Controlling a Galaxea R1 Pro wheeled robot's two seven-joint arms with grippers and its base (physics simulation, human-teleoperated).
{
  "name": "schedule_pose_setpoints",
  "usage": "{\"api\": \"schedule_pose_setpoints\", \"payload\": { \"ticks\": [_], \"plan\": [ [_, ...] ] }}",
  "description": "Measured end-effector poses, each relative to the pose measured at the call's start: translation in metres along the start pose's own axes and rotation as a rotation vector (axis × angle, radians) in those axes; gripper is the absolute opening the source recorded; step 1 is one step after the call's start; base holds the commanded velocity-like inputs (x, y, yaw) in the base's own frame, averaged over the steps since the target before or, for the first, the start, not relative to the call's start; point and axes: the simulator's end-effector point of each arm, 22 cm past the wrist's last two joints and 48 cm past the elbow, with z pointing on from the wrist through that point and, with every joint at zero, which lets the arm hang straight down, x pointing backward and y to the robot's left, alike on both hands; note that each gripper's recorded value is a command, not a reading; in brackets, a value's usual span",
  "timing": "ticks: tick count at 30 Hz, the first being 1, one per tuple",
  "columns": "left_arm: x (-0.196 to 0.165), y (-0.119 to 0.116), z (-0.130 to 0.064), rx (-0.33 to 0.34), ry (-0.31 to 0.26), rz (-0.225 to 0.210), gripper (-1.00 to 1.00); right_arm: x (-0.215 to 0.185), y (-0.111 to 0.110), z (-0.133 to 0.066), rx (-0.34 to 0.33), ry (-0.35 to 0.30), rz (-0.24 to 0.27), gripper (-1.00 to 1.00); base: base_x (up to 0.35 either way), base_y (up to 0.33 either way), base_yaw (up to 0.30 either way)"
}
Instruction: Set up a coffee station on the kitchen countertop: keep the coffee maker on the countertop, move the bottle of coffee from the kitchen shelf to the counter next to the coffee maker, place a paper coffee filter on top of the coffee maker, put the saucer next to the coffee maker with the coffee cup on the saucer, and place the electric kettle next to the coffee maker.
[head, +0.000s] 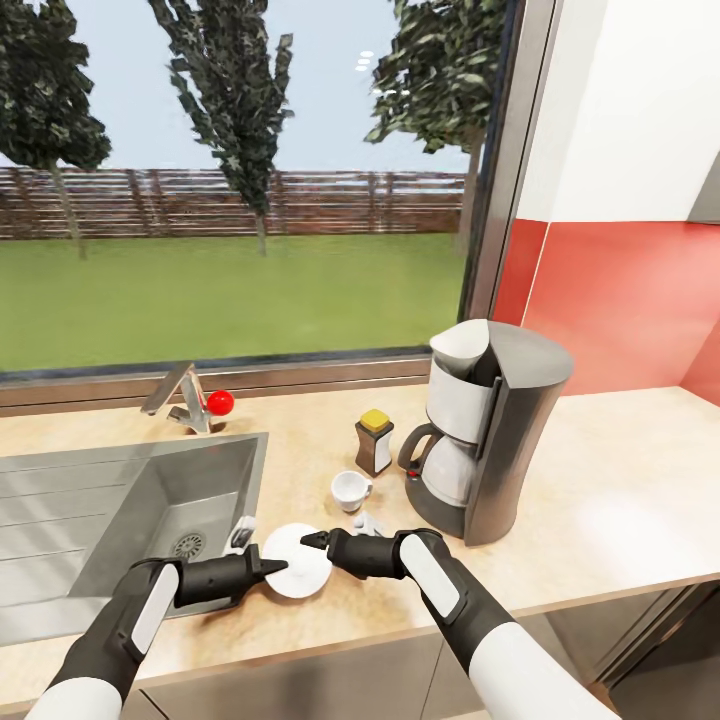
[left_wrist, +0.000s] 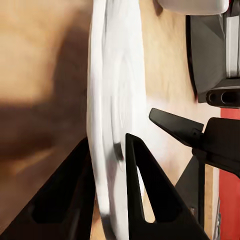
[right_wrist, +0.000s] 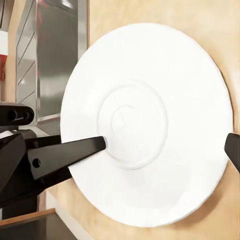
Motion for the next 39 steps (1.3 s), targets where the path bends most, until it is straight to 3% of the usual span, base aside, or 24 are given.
{"api": "schedule_pose_setpoints", "payload": {
  "ticks": [10, 15, 20, 30, 39],
  "plan": [
    [-0.002, 0.001, -0.002, -0.004, -0.005, 0.001, -1.00, -0.003, 0.004, -0.001, -0.008, -0.007, -0.007, 1.00, 0.000, 0.000, 0.000],
    [-0.004, 0.003, -0.005, -0.007, -0.008, 0.006, -1.00, -0.019, 0.030, -0.008, -0.051, -0.045, -0.052, 1.00, -0.058, 0.000, 0.000],
    [-0.005, 0.004, -0.006, -0.008, -0.009, 0.006, -1.00, -0.030, 0.048, -0.013, -0.081, -0.071, -0.081, 1.00, -0.295, 0.000, 0.000],
    [-0.006, 0.005, -0.008, -0.010, -0.012, 0.003, -1.00, -0.036, 0.060, -0.017, -0.104, -0.088, -0.095, 1.00, -0.331, 0.009, 0.000],
    [-0.008, 0.010, -0.011, -0.025, -0.013, 0.009, -1.00, -0.048, 0.082, -0.026, -0.143, -0.122, -0.132, 1.00, -0.299, 0.186, 0.000]
  ]
}}
